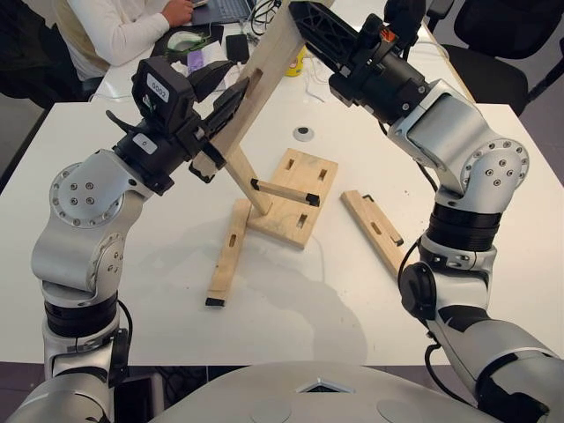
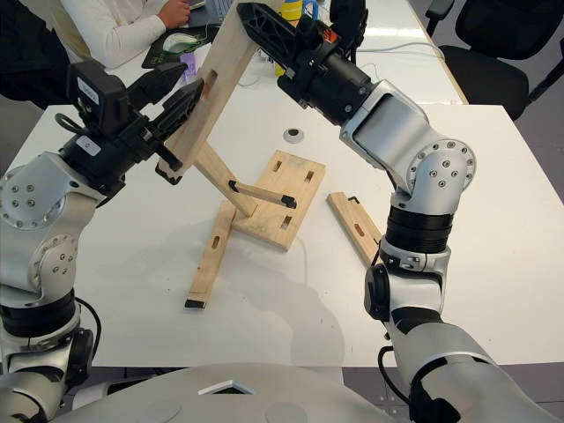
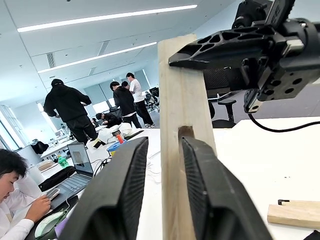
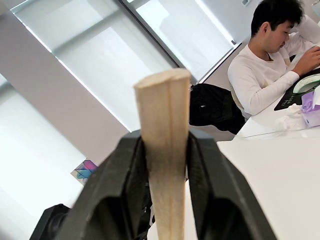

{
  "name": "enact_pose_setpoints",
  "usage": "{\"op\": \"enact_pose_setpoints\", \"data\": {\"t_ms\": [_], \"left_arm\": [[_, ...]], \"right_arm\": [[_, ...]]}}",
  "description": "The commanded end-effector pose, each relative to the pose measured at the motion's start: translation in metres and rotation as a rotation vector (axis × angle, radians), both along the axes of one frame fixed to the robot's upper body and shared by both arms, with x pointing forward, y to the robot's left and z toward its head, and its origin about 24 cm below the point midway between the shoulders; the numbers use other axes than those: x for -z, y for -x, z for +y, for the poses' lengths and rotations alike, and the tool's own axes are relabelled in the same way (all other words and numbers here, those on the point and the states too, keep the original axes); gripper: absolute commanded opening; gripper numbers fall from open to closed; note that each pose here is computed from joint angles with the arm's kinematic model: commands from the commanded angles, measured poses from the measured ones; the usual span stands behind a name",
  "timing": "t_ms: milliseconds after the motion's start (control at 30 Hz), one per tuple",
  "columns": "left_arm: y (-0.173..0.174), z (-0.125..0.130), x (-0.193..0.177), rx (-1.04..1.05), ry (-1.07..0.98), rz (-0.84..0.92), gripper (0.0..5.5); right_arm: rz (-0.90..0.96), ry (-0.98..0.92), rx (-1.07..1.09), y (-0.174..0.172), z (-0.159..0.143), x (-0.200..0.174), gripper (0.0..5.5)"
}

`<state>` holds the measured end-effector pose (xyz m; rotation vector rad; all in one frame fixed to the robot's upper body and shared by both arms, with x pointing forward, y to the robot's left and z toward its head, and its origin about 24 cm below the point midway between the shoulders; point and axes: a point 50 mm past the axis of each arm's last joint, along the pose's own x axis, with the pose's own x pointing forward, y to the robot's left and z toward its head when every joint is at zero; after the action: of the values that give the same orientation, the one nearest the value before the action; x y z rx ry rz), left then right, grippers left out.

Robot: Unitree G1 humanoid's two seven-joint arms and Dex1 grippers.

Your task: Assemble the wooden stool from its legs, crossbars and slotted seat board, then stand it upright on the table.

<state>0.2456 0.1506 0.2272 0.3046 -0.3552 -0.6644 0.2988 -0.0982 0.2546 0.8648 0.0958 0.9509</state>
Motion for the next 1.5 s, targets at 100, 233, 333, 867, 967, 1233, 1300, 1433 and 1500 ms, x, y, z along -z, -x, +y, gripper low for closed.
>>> {"op": "enact_pose_setpoints", "data": {"t_ms": [100, 233, 333, 867, 967, 1233, 1300, 1433, 1500], "left_arm": [[-0.007, 0.015, -0.015, -0.085, 0.101, -0.05, 1.48], [-0.024, 0.058, -0.016, -0.311, 0.247, -0.018, 1.48], [-0.033, 0.075, 0.013, -0.417, 0.202, 0.1, 1.48], [-0.074, 0.021, 0.156, -0.315, -0.266, 0.405, 1.48], [-0.09, 0.002, 0.158, -0.261, -0.299, 0.373, 1.48], [-0.094, -0.031, 0.154, -0.094, -0.345, 0.313, 1.48], [-0.091, -0.037, 0.151, -0.054, -0.348, 0.3, 1.48], [-0.075, -0.053, 0.136, 0.048, -0.304, 0.256, 1.48], [-0.062, -0.062, 0.122, 0.112, -0.273, 0.218, 1.48]], "right_arm": [[-0.032, 0.016, 0.1, -0.007, -0.013, -0.002, 1.05], [-0.048, -0.029, 0.309, -0.023, -0.046, -0.009, 1.05], [-0.028, -0.111, 0.485, -0.036, -0.078, -0.013, 1.05], [0.082, -0.202, 0.795, -0.054, -0.129, 0.01, 1.04], [0.046, -0.155, 0.825, -0.052, -0.13, 0.011, 1.04], [-0.018, 0.161, 0.968, -0.037, -0.133, 0.041, 1.04], [-0.015, 0.229, 1.006, -0.032, -0.135, 0.049, 1.04], [0.01, 0.382, 1.08, -0.016, -0.144, 0.069, 1.04], [0.035, 0.427, 1.078, -0.008, -0.147, 0.077, 1.04]]}}
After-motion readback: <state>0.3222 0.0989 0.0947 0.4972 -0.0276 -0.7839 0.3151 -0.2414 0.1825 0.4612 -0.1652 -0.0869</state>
